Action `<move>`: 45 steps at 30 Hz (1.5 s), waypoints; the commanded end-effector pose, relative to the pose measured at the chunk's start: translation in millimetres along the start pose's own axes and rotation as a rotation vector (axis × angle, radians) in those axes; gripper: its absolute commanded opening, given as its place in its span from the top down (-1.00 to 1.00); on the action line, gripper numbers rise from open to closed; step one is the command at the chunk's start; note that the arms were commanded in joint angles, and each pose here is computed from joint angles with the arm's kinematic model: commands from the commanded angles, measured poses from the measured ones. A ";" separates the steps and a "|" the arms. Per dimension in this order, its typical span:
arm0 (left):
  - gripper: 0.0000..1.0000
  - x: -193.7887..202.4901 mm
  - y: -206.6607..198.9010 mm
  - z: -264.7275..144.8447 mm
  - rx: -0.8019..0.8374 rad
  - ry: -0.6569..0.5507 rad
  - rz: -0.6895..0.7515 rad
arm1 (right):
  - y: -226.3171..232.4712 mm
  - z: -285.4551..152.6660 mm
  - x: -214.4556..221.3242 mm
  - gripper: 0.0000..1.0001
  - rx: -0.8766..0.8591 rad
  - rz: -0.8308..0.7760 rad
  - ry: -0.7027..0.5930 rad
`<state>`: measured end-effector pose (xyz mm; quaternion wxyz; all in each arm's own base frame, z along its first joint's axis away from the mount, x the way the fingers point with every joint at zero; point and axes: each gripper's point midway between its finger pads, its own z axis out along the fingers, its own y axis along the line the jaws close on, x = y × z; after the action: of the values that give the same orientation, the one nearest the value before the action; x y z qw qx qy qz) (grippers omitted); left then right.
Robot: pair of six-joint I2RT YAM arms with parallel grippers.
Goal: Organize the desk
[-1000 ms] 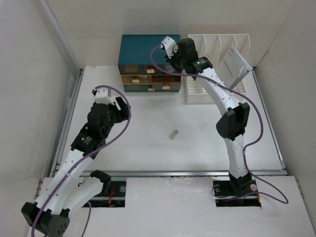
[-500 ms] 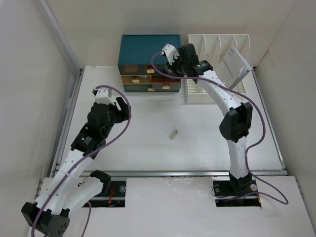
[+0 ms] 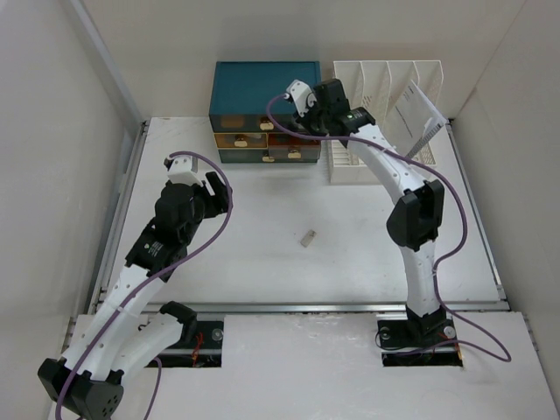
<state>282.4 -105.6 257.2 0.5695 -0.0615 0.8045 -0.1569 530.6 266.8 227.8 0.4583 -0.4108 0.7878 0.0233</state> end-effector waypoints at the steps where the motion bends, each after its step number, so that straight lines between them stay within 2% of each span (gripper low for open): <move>1: -0.30 -8.3 -3.4 -1.5 0.020 -0.035 0.006 | -1.4 2.2 -17.3 0.79 0.005 0.005 -0.050; 15: -0.30 -8.3 -3.4 -1.5 0.020 -0.035 0.006 | -0.3 18.0 -7.3 0.44 0.017 0.015 -0.032; 26: -0.30 -8.3 -3.4 -1.5 0.020 -0.035 0.006 | 0.7 26.6 -1.0 0.35 0.020 0.015 -0.019; 30: -0.30 -8.3 -3.4 -1.5 0.020 -0.035 0.006 | 3.7 7.6 -11.2 0.32 -0.004 0.023 -0.050; 32: -0.30 -8.8 -9.9 -1.8 0.054 -0.033 0.004 | 2.6 -16.8 -31.9 0.30 0.003 0.015 -0.108; 34: -0.30 -1.4 -15.2 1.1 0.087 -0.008 0.007 | 8.2 -30.1 -33.6 0.30 -0.001 0.010 -0.119; 35: -0.30 -0.1 -18.9 3.6 0.104 0.000 0.007 | 3.1 -53.5 -45.3 0.30 0.016 0.008 -0.154; 38: -0.27 13.1 -33.9 7.9 0.185 0.063 0.013 | 12.6 -83.3 -45.9 0.27 -0.025 0.004 -0.178; 41: -0.25 28.4 -59.8 11.5 0.324 0.143 0.004 | 39.0 -93.3 -16.9 0.27 -0.118 -0.008 -0.137; 42: -0.22 38.7 -64.0 15.3 0.349 0.181 -0.004 | 40.9 -113.4 -19.6 0.27 -0.124 -0.031 -0.165; 43: -0.16 41.8 -75.1 13.5 0.414 0.202 -0.005 | 59.7 -111.7 0.7 0.27 -0.193 -0.040 -0.138; 45: -0.11 50.0 -80.9 16.3 0.444 0.241 -0.018 | 66.1 -129.9 8.2 0.24 -0.207 -0.062 -0.149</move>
<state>283.0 -171.3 227.1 0.4860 0.0338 0.8300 -0.2716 419.8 246.6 274.8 0.4722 -0.4445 0.7561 0.0884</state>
